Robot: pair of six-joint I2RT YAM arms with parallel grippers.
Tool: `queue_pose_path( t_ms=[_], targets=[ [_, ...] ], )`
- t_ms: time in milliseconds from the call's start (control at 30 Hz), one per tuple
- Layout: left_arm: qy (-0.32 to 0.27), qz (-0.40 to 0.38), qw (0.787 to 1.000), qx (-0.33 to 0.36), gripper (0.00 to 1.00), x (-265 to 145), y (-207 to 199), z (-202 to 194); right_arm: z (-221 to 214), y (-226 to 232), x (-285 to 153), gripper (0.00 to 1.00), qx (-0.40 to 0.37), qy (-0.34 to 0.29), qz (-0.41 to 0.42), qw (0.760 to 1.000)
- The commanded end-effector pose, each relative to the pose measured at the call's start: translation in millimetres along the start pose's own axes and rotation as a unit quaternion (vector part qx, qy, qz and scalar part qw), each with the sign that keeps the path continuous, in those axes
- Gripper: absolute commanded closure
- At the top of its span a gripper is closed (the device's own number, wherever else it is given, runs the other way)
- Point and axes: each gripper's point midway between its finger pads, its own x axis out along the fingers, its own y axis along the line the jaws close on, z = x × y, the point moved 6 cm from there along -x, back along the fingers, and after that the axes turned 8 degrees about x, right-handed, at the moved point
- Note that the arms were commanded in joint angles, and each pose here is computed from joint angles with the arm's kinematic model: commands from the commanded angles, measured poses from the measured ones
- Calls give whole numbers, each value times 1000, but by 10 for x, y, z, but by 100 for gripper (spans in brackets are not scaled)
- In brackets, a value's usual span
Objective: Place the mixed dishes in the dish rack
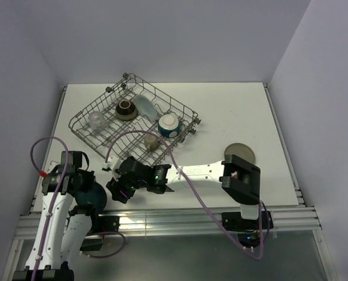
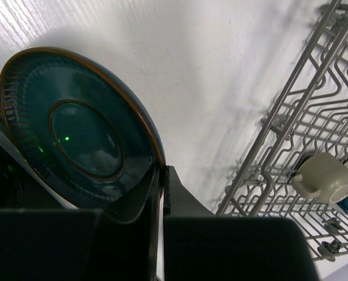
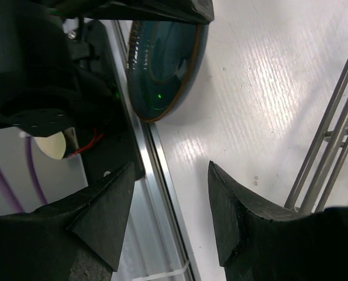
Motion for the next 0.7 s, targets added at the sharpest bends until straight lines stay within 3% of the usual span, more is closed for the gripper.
queue_pose_path(
  t_ms=[0, 667],
  targets=[
    [1, -34, 999, 10, 100, -151, -70, 26, 224, 64, 57, 39, -19, -27, 0, 999],
    [3, -49, 999, 15, 100, -249, -18, -1, 292, 94, 537, 31, -26, -21, 26, 999]
  ],
)
